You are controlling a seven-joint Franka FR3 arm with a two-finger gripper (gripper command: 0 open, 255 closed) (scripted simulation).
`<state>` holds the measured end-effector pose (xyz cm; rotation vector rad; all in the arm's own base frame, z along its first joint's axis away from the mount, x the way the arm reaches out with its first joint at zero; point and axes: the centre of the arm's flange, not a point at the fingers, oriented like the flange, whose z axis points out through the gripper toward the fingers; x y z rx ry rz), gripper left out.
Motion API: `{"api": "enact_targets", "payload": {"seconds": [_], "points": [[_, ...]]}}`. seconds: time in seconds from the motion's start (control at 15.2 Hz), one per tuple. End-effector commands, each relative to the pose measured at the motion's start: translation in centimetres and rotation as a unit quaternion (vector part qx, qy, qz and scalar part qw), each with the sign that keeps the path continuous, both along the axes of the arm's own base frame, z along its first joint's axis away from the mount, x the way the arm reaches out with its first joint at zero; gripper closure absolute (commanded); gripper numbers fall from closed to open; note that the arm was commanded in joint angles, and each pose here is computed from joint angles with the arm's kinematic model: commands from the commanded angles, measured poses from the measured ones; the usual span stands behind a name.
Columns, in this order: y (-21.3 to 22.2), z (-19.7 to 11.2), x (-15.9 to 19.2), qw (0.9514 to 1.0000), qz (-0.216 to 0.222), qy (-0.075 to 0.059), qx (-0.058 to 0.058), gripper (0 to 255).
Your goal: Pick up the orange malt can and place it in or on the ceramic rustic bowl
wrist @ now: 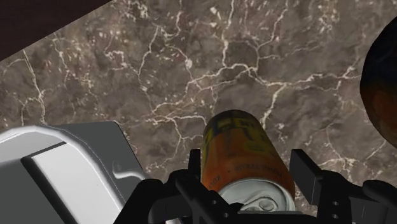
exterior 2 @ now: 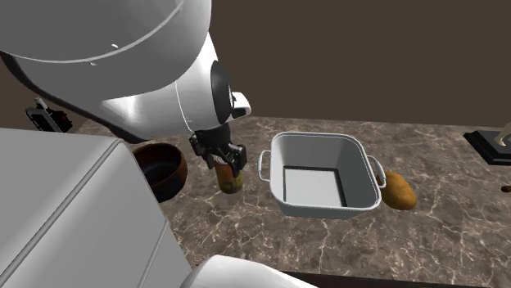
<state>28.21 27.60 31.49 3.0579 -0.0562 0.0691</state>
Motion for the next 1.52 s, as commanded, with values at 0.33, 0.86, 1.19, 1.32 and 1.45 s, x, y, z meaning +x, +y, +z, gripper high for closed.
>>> {"api": "enact_targets", "payload": {"seconds": [0.33, 0.86, 1.19, 1.32, 1.45], "points": [[0.1, 3.8, -0.1, 1.0000, 0.001, 0.000, 0.000, 255], [0.1, 8.0, -0.1, 1.0000, 0.001, 0.000, 0.000, 255], [0.1, 10.7, -0.1, 1.0000, 0.001, 0.000, 0.000, 255], [0.1, 11.7, -0.1, 1.0000, 0.001, 0.000, 0.000, 255], [0.1, 12.8, -0.1, 1.0000, 0.001, 0.000, 0.000, 255]]}}
